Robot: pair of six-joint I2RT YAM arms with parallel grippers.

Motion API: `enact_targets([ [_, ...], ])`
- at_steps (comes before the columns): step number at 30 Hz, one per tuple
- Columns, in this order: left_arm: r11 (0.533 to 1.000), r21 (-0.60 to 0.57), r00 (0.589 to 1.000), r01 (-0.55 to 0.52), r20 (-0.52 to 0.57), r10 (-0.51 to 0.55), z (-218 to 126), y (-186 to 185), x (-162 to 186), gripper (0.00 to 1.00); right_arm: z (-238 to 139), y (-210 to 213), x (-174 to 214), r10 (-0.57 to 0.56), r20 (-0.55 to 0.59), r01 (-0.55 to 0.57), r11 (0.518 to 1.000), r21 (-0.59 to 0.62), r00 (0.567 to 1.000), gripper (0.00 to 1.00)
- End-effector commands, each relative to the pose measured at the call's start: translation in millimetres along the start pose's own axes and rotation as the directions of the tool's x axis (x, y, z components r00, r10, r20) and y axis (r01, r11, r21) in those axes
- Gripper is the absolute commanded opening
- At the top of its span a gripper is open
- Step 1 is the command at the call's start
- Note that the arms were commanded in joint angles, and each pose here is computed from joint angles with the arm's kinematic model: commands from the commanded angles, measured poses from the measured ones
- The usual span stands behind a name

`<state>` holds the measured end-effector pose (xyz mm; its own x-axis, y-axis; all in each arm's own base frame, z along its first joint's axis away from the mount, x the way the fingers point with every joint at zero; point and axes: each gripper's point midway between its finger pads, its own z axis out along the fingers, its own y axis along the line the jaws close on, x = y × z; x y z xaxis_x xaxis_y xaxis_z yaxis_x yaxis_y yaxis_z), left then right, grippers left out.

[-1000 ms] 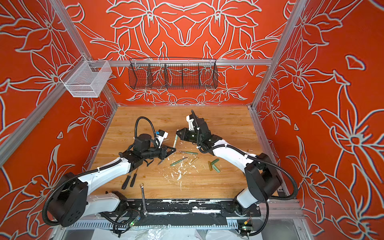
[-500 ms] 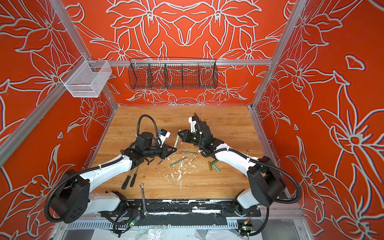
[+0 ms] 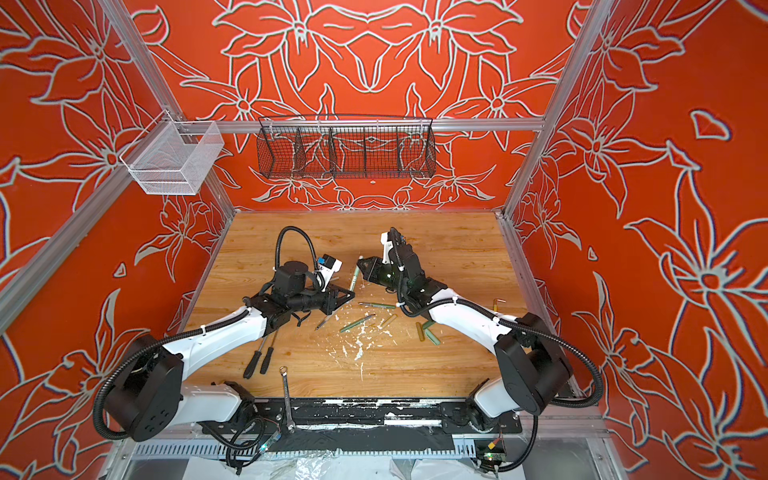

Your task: Insert the pens into the pen caps

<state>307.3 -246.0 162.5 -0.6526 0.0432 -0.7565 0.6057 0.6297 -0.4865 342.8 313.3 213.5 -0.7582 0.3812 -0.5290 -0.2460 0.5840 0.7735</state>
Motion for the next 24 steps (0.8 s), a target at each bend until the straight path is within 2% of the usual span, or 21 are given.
enact_targets([
  [1,0.957,-0.018,0.835,-0.29,0.484,0.262,-43.3,-49.3,-146.1,0.0,-8.3,-36.8,135.7,0.094,-0.45,-0.034,0.99,0.14,0.888,0.0],
  [7,0.946,-0.015,0.813,-0.323,0.507,0.286,-45.9,-57.3,-162.5,0.0,-8.9,-41.5,153.7,0.101,-0.471,-0.029,0.987,0.158,0.876,0.0],
  [12,0.941,-0.004,0.81,-0.339,0.507,0.295,-45.2,-61.6,-169.0,0.0,-11.5,-44.6,155.7,0.092,-0.465,-0.013,0.985,0.17,0.88,0.0],
  [17,0.944,0.02,0.826,-0.329,0.491,0.277,-41.6,-60.8,-160.9,0.0,-9.1,-34.2,137.2,0.047,-0.425,0.021,0.988,0.152,0.904,0.0],
  [24,0.958,0.032,0.857,-0.286,0.455,0.241,-41.7,-53.9,-136.6,0.0,-9.6,-7.4,86.8,-0.049,-0.323,0.079,0.994,0.08,0.945,0.0],
])
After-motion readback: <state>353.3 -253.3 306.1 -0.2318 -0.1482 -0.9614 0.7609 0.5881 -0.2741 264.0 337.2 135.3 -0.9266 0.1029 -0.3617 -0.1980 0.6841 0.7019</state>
